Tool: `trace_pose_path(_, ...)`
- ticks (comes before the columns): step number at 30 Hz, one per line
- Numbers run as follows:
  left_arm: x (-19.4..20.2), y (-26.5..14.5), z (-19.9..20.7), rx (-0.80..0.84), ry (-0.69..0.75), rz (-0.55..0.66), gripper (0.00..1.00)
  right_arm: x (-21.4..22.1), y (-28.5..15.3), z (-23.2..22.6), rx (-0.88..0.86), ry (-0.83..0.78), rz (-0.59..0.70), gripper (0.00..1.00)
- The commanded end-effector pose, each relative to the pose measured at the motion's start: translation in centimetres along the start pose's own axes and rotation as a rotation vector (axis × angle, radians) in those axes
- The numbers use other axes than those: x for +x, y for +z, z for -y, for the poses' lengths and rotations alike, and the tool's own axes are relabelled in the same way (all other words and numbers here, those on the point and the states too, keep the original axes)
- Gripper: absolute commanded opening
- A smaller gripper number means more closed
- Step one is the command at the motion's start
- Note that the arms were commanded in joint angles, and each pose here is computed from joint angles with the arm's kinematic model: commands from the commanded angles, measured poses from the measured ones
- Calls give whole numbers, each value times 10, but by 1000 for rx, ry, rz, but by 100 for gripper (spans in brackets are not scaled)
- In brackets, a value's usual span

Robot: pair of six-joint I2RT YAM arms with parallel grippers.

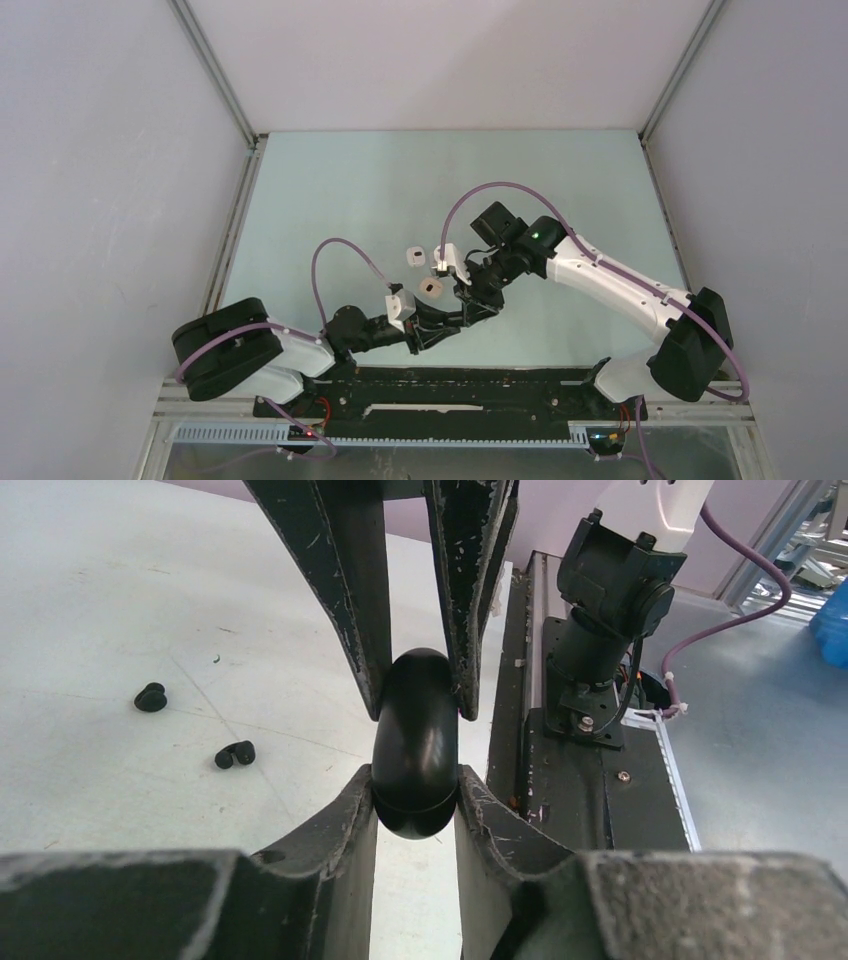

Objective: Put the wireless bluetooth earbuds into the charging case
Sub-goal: Pass from the right arm to the left, then open the charging case to the charging case, then pick up the right earbud from the center of the board.

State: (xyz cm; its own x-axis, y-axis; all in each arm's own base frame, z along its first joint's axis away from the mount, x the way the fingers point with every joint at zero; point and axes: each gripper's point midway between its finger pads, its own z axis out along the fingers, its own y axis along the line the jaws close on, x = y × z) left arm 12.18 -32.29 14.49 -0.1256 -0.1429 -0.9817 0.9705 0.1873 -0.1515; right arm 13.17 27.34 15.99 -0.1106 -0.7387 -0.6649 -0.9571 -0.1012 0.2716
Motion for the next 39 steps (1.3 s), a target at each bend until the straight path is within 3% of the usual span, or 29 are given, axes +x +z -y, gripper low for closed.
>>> trace_pose_path(1, -17, 9, 4, 33, 32, 55, 26, -18, -9, 0, 6, -35, 48, 16)
trace_pose_path(7, -17, 8, 5, 39, 44, 51, 1, -17, -7, 2, 14, -24, 44, 28)
trace_pose_path(8, -17, 8, 5, 37, 45, 52, 0, -17, -7, 4, 20, -18, 40, 31)
trace_pose_path(14, -17, 7, 6, 44, 57, 56, 0, -16, -10, 17, 70, 15, 42, 44)
trace_pose_path(30, -15, 9, 6, 42, 40, 48, 0, -37, -74, 37, 122, 124, 263, 48)
trace_pose_path(35, -16, 6, -2, -3, 51, 44, 0, -11, -105, 78, 341, 169, 307, 50)
trace_pose_path(39, -17, 2, -9, -45, 67, 47, 0, 21, -109, 123, 538, 226, 248, 52)
